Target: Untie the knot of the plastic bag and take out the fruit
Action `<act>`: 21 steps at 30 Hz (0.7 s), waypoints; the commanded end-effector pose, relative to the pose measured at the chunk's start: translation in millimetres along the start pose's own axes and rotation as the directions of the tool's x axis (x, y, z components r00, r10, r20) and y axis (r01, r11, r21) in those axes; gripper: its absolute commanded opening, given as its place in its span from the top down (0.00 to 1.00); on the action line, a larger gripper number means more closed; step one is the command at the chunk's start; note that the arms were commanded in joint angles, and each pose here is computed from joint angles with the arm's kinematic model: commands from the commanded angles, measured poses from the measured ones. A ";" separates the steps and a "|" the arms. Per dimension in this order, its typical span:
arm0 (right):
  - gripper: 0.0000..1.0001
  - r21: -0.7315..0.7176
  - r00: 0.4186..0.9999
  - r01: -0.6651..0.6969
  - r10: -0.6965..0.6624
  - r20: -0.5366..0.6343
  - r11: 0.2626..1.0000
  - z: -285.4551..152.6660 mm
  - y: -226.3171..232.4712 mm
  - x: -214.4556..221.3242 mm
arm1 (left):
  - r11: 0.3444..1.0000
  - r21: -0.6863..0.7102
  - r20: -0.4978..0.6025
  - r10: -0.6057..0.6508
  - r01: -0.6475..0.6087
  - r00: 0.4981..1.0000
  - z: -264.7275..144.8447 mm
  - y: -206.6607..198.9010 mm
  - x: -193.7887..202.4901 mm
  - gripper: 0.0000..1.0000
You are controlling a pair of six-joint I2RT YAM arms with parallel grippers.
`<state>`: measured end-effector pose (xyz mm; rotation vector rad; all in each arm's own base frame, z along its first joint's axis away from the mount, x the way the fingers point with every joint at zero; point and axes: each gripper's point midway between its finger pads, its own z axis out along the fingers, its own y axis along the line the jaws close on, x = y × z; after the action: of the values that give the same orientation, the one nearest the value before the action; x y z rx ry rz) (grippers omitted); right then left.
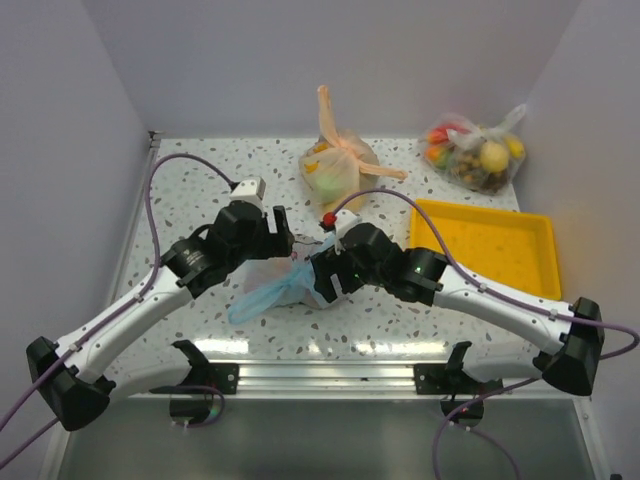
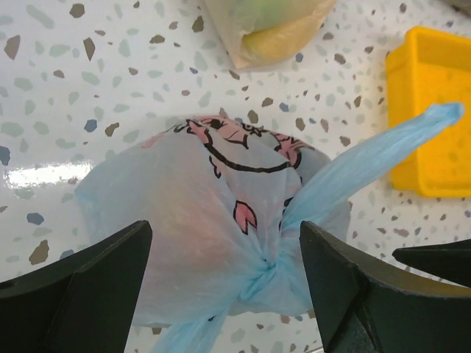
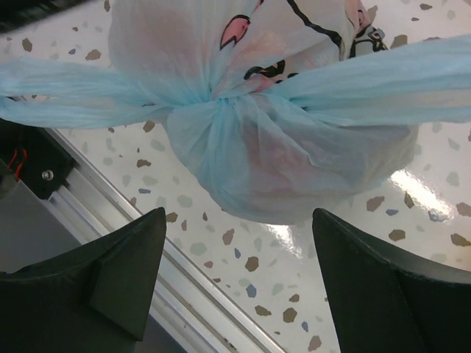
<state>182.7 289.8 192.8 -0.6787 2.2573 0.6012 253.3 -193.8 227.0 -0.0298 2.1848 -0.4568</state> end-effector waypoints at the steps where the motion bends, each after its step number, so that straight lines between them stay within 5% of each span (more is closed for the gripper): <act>1: 0.18 -0.006 0.989 0.000 0.001 0.148 1.000 13.0 17.0 -40.9 | 0.991 0.030 -0.098 0.130 -0.128 0.987 14.1 4.3 22.6 0.13; 5: 0.27 0.014 0.988 0.005 -0.007 0.155 1.000 39.3 17.7 -39.9 | 0.990 0.014 -0.158 0.139 -0.138 0.978 29.4 11.0 43.0 0.13; 14: 0.31 0.072 0.998 -0.042 0.039 0.040 0.997 79.4 -5.1 28.2 | 0.996 0.085 -0.222 0.036 -0.018 0.974 39.4 8.4 87.1 0.16; 21: 0.65 0.039 0.999 -0.028 0.028 0.024 0.999 86.0 -5.3 46.0 | 0.996 0.090 -0.252 0.000 0.024 0.968 42.9 9.8 102.5 0.18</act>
<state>192.8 310.6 92.1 -0.6464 2.3153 0.5203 219.6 -207.1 111.0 0.1115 2.4664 -0.5071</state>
